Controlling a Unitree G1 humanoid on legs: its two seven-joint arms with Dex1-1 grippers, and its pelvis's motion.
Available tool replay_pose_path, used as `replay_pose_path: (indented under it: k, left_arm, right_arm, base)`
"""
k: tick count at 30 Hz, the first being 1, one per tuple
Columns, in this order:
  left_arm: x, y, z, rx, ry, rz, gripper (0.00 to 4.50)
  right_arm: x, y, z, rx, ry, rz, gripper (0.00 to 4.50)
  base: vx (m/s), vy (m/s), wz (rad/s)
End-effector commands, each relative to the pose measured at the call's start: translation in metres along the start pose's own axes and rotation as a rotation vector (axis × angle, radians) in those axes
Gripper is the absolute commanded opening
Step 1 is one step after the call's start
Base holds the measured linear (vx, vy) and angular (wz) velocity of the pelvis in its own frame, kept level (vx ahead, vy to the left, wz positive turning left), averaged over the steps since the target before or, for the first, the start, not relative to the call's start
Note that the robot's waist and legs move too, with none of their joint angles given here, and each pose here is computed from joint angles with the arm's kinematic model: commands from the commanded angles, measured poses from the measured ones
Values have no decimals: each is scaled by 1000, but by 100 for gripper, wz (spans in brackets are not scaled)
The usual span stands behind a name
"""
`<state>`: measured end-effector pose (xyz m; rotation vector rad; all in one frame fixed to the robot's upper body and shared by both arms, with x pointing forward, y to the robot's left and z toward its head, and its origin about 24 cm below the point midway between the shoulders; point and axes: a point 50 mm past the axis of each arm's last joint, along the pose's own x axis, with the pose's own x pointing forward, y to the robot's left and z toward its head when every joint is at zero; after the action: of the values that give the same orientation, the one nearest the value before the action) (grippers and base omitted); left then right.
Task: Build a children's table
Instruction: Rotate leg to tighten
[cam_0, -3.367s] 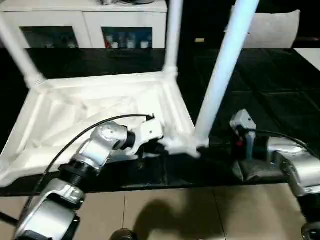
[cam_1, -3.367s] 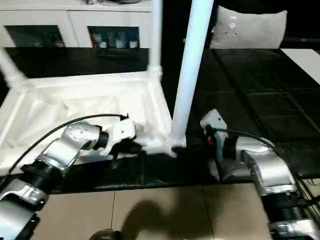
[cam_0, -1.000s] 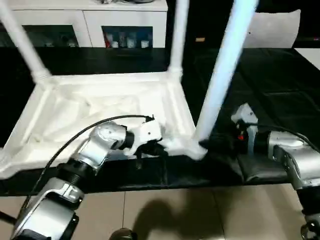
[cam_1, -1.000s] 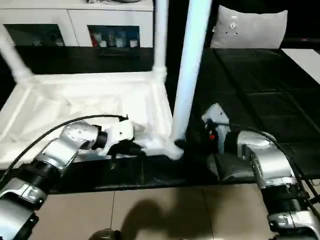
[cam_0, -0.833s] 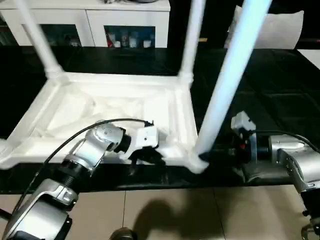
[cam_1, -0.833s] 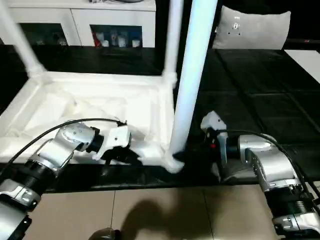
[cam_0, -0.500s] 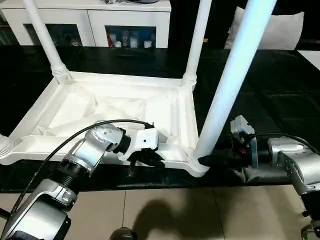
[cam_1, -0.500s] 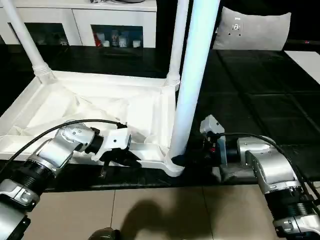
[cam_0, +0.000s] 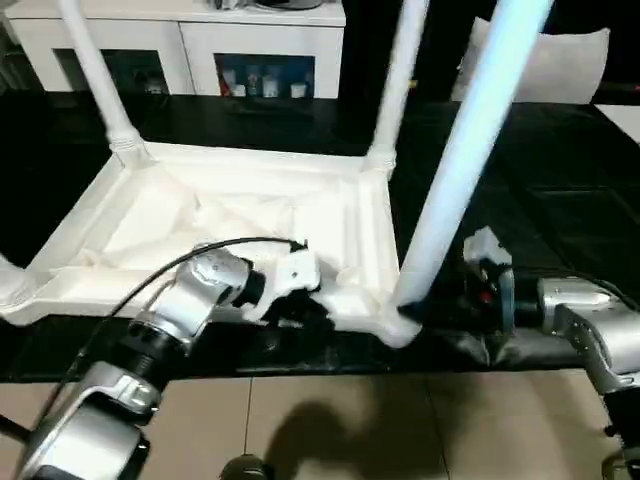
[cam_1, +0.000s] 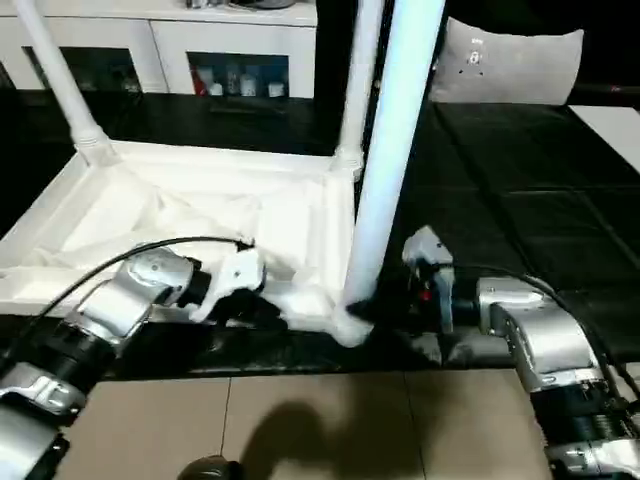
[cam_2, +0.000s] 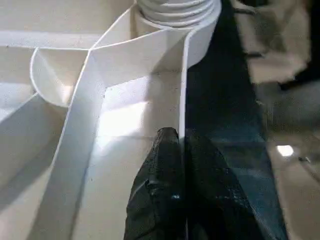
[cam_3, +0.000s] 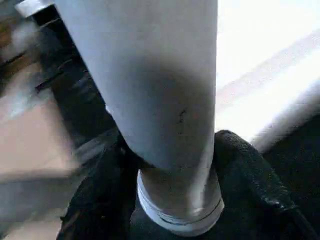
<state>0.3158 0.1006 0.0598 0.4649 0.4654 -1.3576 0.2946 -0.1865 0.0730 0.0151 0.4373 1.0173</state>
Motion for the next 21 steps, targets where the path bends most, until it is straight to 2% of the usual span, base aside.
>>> replay_pose_path:
  k: [1,4,8,11,13,15,17,21]
  left_arm:
    - [20,0,31,-8,-113,50,0]
    - [36,5,43,-101,-135,171,0]
    - [49,10,55,-139,-132,277,0]
    - [50,10,57,-132,-127,291,0]
    - [49,11,56,-103,-107,290,0]
    - [47,10,54,-84,-97,279,0]
    - [41,11,46,-52,-72,261,0]
    - [29,13,33,-4,-50,225,0]
  right_arm:
    - [16,-13,-11,94,35,-162,199]
    - [30,-25,-12,185,6,-392,198]
    - [43,-28,-7,209,-31,-575,198]
    - [48,-25,-3,176,-74,-529,198]
    - [48,-22,1,155,-109,-486,265]
    - [47,-20,2,146,-113,-460,268]
    - [38,-19,1,113,-112,-416,296]
    - [20,-20,2,35,-103,-349,314]
  base:
    - [0,0,0]
    - [0,0,0]
    - [0,0,0]
    - [0,0,0]
    - [0,0,0]
    - [0,0,0]
    - [0,0,0]
    - [0,0,0]
